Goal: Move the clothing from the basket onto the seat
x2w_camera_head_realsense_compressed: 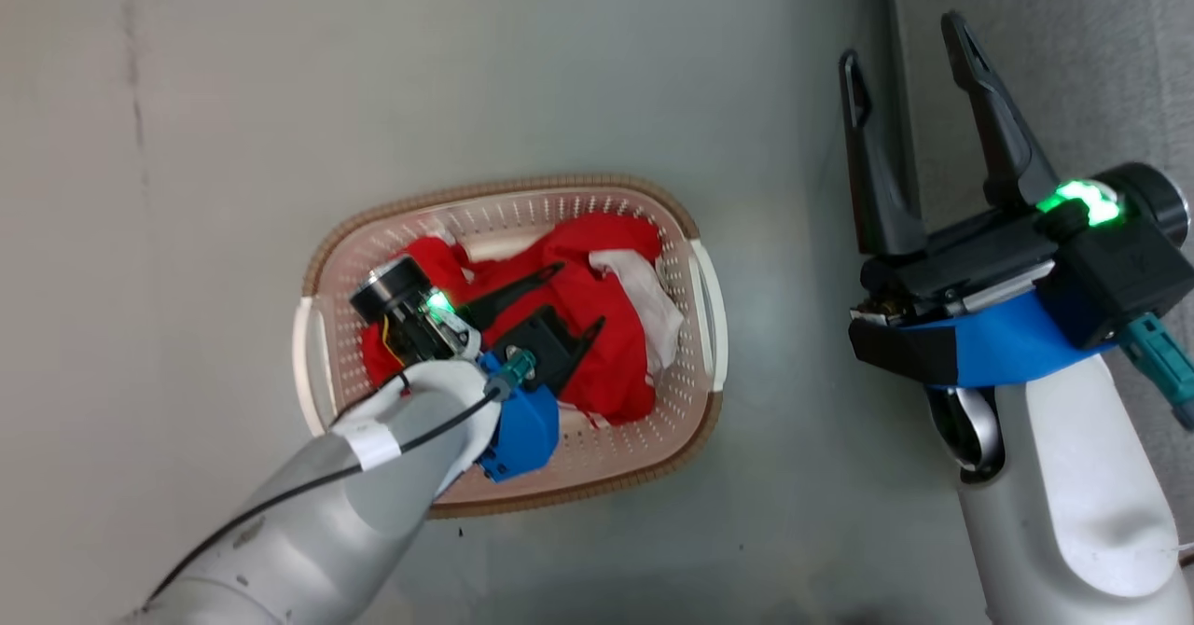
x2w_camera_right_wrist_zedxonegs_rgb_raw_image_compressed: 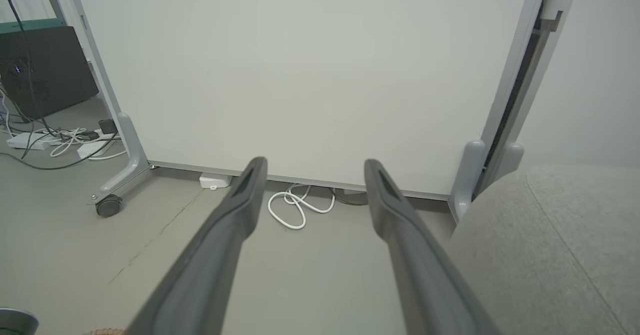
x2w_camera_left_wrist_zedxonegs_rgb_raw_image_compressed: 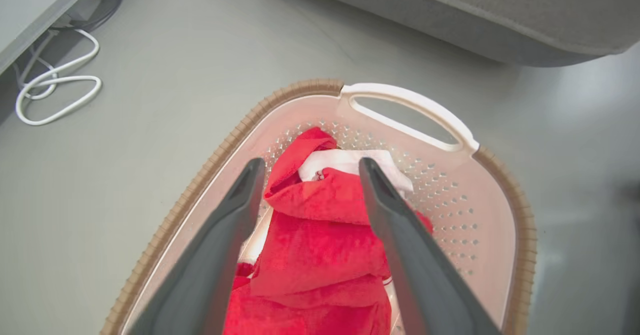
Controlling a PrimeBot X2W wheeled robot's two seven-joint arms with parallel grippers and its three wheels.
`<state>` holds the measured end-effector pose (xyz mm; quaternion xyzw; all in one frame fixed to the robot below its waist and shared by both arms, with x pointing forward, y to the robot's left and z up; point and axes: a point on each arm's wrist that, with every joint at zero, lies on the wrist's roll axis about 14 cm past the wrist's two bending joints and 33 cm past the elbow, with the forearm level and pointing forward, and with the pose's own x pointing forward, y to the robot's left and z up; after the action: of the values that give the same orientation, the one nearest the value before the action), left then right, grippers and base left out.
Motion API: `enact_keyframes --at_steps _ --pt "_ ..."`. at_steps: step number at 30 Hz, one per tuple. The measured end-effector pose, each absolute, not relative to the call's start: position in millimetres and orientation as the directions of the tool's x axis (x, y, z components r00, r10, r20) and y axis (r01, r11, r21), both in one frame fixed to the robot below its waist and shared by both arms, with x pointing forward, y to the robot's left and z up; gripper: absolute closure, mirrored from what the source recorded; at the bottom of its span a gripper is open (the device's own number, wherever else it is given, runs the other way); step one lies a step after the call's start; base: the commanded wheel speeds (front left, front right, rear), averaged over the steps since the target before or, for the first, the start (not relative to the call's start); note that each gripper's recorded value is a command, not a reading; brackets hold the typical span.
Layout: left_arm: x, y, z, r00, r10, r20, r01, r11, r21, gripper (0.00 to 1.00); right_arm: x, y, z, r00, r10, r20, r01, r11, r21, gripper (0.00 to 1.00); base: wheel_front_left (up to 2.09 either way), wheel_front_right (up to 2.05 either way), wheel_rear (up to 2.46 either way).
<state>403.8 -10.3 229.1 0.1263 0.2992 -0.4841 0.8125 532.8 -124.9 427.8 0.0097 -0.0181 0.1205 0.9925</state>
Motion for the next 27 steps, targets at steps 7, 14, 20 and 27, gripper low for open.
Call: enact_keyframes --at_steps 7,14,20,27 --pt "395.5 19.0 163.1 0.240 -0.615 -0.751 0.879 0.465 -0.100 0.00 543.6 -126.6 387.5 0.969 0.245 -0.015 -0.245 0.969 0.007 0.00 0.00 0.00 0.00" --pt "392.6 29.8 123.1 0.170 -0.563 -0.809 0.886 0.447 -0.125 0.00 543.2 -133.6 349.9 0.970 0.230 -0.076 -0.230 0.973 0.009 0.00 0.00 0.00 0.00" --pt "398.1 41.8 97.3 0.138 -0.518 -0.844 0.899 0.424 -0.113 0.00 540.4 -137.7 325.8 0.968 0.222 -0.114 -0.223 0.975 0.004 0.00 0.00 0.00 0.00" --pt "391.0 53.5 73.3 0.078 -0.441 -0.894 0.907 0.403 -0.120 0.00 537.9 -131.3 306.6 0.962 0.239 -0.136 -0.239 0.971 0.013 0.00 0.00 0.00 0.00"
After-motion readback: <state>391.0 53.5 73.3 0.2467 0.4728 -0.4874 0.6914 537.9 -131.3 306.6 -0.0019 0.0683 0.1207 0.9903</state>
